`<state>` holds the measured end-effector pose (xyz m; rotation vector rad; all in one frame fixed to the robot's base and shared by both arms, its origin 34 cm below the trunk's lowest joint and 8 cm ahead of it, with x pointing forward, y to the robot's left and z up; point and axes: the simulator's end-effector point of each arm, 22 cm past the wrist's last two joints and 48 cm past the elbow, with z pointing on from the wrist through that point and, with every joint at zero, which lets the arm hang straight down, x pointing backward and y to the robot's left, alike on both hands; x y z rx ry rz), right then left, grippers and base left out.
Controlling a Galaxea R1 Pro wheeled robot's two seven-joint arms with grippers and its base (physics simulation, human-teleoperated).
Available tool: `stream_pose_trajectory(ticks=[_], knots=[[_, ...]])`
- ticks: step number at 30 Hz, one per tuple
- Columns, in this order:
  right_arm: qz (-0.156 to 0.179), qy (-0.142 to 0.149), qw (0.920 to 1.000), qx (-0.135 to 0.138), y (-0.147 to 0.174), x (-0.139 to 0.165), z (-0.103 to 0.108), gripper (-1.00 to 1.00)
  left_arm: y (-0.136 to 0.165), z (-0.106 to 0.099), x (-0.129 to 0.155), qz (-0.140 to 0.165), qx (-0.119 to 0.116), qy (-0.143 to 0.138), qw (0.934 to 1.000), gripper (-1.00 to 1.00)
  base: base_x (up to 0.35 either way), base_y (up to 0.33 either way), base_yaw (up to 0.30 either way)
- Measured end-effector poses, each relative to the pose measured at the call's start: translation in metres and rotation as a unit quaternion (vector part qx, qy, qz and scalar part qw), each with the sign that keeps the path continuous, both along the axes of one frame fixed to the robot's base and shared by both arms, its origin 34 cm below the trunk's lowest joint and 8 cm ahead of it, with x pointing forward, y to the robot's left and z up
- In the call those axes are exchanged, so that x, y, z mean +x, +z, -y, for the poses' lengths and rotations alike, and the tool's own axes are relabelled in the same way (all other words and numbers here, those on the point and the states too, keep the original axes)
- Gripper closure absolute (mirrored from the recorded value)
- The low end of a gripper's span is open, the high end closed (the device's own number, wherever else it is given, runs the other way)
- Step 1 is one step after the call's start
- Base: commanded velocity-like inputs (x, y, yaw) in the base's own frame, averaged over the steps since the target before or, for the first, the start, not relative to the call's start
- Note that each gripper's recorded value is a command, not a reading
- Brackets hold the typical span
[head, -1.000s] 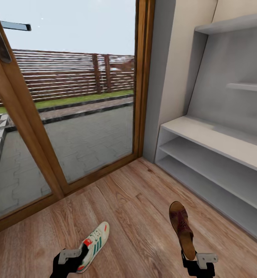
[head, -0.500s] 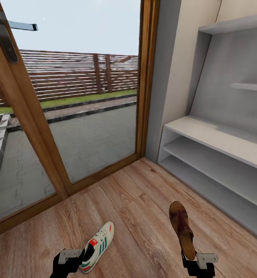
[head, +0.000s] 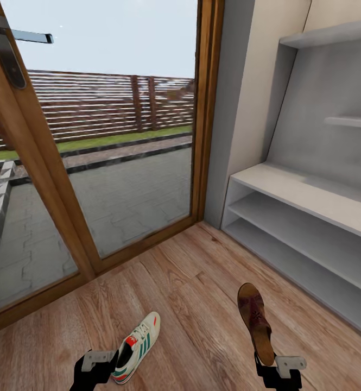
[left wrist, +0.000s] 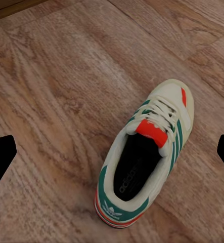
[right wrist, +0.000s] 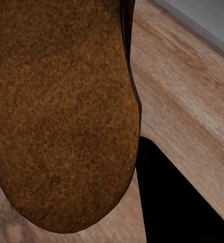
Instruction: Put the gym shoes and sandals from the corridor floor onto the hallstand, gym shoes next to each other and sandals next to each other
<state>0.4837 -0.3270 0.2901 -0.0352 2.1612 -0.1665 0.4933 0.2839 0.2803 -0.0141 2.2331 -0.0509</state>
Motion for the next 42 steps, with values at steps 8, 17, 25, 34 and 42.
stream_pose_trajectory(ticks=[8,17,25,34,42], knots=[[0.012,0.006,0.9999,-0.003,0.009,0.01,0.0,1.0,0.003,-0.006,0.006,0.001,0.008,-0.009,0.9999,-1.0,0.0,0.0,0.0],[0.095,0.009,0.9952,-0.021,0.092,0.094,0.009,1.0,0.015,-0.022,0.029,-0.005,0.04,-0.064,0.9971,-1.0,0.0,0.0,0.0],[0.087,0.044,0.9952,-0.006,0.133,0.144,-0.012,1.0,0.015,0.003,0.047,-0.045,0.046,-0.141,0.988,-1.0,0.0,0.0,0.0],[0.063,0.143,0.9866,0.048,0.157,0.158,-0.063,1.0,0.008,0.025,0.041,-0.095,0.043,-0.211,0.972,-1.0,0.0,0.0,0.0],[0.057,0.17,0.9818,0.062,0.16,0.156,-0.076,1.0,0.002,0.023,0.033,-0.107,0.054,-0.223,0.9673,-1.0,0.0,0.0,0.0]])
